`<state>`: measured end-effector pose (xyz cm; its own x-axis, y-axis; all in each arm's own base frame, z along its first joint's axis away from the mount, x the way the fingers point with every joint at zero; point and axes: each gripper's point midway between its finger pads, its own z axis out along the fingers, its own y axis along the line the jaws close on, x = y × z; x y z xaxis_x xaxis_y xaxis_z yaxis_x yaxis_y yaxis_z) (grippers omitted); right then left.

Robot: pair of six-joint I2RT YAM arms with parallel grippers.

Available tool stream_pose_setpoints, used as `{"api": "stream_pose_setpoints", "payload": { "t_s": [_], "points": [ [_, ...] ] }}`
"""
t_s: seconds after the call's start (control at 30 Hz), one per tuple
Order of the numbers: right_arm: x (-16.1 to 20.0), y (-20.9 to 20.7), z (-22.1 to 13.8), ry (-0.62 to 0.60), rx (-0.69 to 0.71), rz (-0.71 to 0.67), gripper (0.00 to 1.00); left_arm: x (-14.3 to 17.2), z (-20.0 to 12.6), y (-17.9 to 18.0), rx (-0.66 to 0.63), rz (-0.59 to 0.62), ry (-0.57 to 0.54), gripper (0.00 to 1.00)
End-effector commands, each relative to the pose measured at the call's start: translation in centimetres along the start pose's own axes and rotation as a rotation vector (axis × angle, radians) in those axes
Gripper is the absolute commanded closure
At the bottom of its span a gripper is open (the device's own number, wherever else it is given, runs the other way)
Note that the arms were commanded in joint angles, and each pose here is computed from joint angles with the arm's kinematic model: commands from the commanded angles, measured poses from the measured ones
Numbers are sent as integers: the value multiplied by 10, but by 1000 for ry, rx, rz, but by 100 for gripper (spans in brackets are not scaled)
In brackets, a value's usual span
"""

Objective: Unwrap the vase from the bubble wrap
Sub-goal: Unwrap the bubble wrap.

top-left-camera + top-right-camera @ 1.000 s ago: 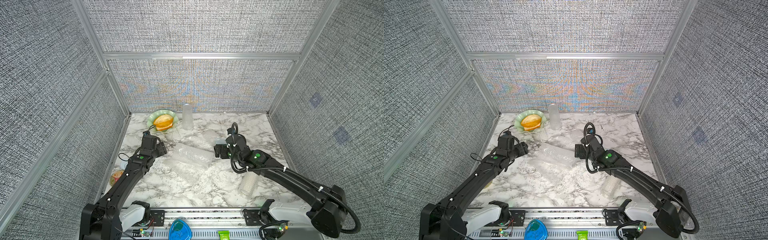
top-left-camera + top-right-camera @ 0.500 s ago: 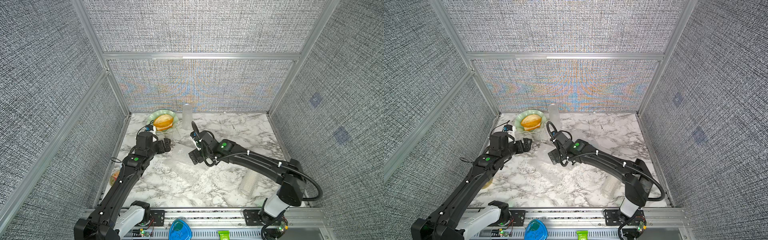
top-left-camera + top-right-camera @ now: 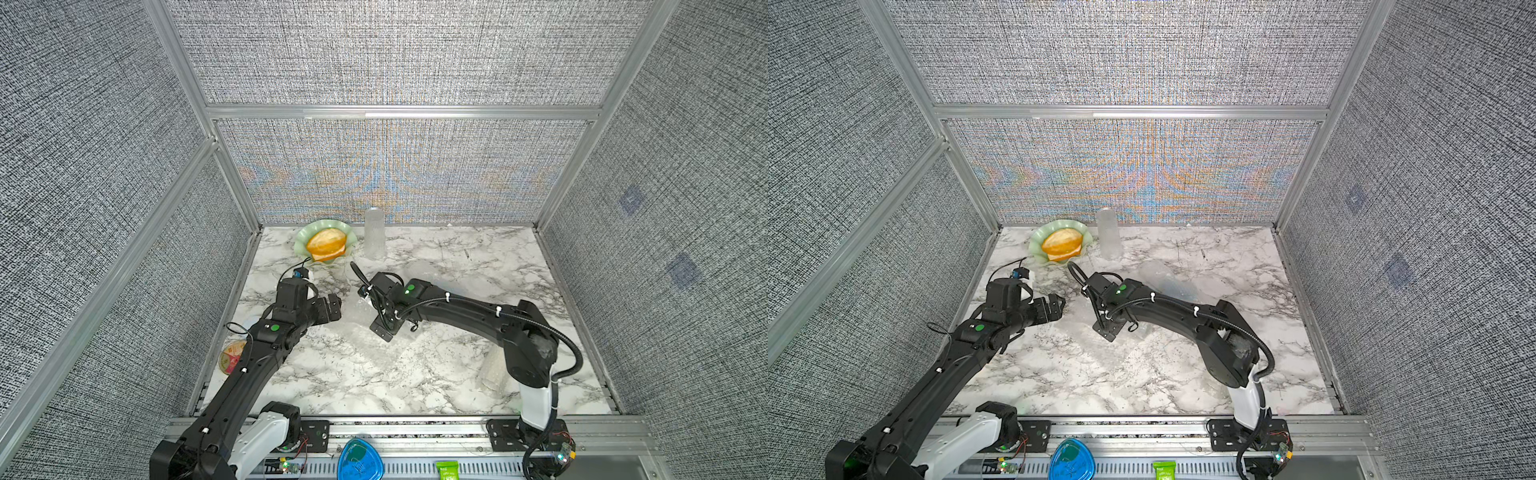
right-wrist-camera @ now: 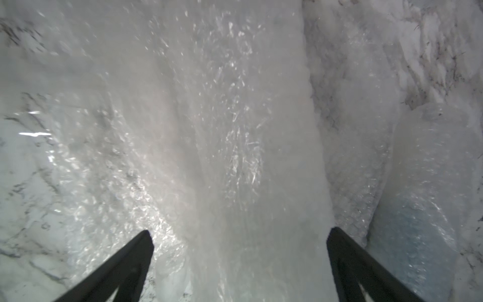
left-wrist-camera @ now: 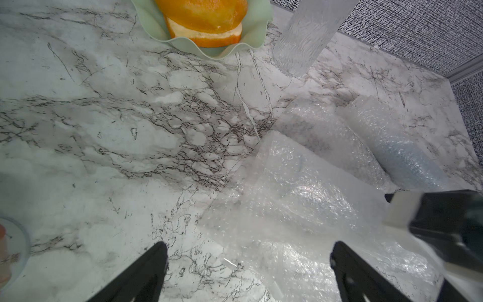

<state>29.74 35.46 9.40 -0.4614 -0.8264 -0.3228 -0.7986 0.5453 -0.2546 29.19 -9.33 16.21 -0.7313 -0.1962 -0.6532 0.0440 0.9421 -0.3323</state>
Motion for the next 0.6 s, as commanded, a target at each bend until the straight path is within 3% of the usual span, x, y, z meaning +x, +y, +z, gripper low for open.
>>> {"api": "stream_pose_setpoints", "payload": {
  "t_s": [0.0,0.33,0.57],
  "points": [
    [1,-12,6,28,44,-49,1,-5,0,-2,6,20,-9,0],
    [18,-26,43,147,52,-64,1,-8,-2,-5,27,56,-33,0],
    [16,-18,38,142,-60,82,8,-12,-7,-9,53,73,-66,1]
  ]
}}
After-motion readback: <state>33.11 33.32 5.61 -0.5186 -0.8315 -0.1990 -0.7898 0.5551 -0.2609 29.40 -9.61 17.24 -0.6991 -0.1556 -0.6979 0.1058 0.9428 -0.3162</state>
